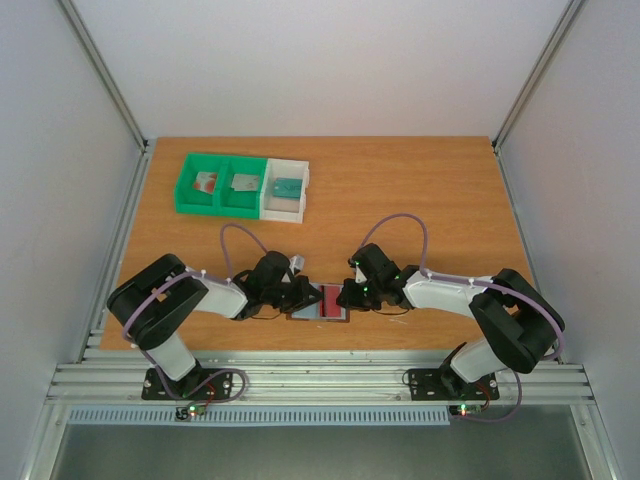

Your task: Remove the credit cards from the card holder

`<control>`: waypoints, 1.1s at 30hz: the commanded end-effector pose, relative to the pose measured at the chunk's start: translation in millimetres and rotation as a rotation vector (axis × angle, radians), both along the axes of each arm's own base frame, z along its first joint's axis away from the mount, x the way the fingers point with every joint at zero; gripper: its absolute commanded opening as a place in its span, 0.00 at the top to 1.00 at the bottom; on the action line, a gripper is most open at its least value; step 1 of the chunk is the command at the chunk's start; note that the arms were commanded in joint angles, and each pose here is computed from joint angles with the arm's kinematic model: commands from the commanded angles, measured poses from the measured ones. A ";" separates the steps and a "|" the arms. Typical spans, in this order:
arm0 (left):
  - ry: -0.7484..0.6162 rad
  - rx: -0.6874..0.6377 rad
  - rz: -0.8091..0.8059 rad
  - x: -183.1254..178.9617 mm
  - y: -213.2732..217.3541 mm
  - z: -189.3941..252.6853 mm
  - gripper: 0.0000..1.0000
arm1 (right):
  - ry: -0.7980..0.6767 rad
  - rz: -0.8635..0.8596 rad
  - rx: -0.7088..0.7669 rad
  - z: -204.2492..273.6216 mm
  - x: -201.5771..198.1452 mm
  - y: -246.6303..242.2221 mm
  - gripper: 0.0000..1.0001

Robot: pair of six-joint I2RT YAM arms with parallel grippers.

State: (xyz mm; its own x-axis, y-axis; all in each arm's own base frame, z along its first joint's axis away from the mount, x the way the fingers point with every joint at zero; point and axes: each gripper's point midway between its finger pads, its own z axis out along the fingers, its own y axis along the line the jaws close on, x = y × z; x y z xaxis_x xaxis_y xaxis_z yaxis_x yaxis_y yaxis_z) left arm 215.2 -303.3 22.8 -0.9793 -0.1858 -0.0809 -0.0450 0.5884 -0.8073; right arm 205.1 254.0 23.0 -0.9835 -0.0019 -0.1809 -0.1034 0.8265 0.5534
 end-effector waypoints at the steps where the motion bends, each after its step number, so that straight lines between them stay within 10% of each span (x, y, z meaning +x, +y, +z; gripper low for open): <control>1: -0.026 0.028 0.003 0.6 3.9 -5.8 1.00 | 0.025 -0.006 -0.065 -17.4 -8.3 -12.5 0.87; 33: -0.068 -0.001 -0.002 0.9 15.3 11.0 1.00 | 0.022 -0.006 -0.074 -17.2 -7.4 -13.0 0.89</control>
